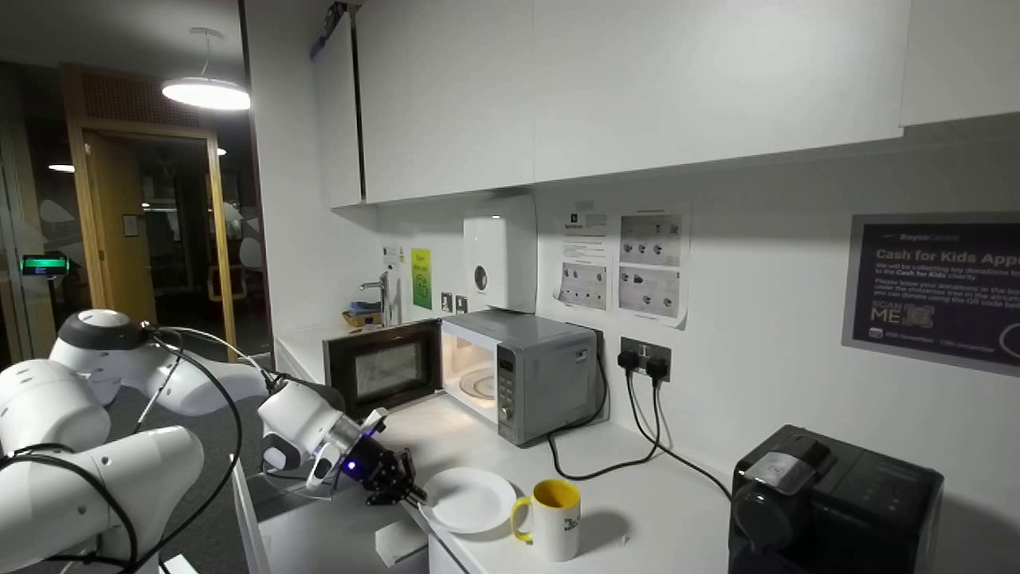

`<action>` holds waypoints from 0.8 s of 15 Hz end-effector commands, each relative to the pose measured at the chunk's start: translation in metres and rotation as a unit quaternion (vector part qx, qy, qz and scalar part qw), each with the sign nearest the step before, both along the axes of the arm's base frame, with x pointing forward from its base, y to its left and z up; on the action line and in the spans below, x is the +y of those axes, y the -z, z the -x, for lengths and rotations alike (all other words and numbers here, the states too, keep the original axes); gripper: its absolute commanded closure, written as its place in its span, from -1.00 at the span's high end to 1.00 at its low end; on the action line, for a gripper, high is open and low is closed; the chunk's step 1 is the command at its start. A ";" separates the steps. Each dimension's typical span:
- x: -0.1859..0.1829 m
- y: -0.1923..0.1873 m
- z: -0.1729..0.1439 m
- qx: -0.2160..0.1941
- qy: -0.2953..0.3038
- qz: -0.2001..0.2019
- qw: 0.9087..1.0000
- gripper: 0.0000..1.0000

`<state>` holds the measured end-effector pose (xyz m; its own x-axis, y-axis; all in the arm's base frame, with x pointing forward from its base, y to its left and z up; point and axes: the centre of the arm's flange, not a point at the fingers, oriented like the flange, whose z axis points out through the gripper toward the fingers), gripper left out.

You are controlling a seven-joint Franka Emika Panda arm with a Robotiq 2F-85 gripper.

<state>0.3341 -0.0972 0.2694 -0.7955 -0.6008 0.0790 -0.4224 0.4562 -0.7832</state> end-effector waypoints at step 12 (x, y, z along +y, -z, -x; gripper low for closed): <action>-0.012 -0.007 0.013 -0.001 -0.007 0.015 1.000 -0.98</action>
